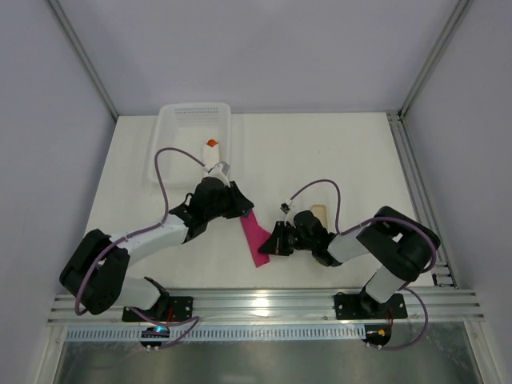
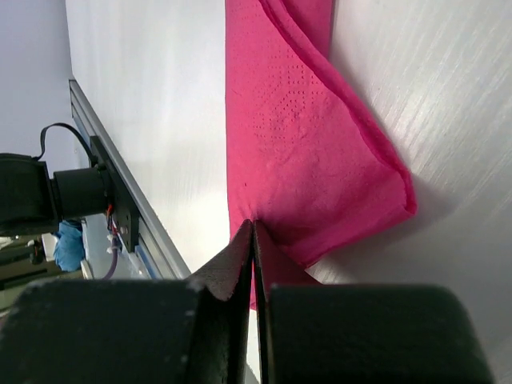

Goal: Place the utensils on the paper napkin and roll it up

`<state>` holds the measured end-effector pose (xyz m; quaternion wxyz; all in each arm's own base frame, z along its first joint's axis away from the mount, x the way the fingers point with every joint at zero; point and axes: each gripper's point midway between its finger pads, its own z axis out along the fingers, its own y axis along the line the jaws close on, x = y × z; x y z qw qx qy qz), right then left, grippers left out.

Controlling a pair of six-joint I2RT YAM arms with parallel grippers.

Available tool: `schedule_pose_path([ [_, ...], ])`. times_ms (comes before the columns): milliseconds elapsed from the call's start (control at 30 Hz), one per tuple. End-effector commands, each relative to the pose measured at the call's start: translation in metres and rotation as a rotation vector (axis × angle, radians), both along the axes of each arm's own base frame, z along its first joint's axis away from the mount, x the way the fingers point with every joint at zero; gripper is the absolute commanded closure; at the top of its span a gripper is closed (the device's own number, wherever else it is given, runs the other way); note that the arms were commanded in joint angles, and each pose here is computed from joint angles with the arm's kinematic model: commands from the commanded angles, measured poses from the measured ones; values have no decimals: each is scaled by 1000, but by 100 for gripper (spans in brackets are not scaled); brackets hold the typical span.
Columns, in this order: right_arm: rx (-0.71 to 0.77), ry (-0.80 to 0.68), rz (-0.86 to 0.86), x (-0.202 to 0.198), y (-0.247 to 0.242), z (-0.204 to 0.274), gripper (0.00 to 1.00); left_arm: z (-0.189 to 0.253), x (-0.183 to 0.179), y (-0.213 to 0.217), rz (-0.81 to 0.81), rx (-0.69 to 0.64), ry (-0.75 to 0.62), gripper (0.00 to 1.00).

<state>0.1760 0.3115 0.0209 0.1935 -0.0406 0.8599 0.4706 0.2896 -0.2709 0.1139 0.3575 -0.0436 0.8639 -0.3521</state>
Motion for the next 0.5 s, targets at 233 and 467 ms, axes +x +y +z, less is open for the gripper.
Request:
schedule_pose_path([
  [233,-108,72,-129,-12,-11,-33,96,-41,-36,-20,-128,-189,100,89],
  [467,-114,78,-113,-15,-6,-36,96,-41,-35,-25,-142,-247,52,90],
])
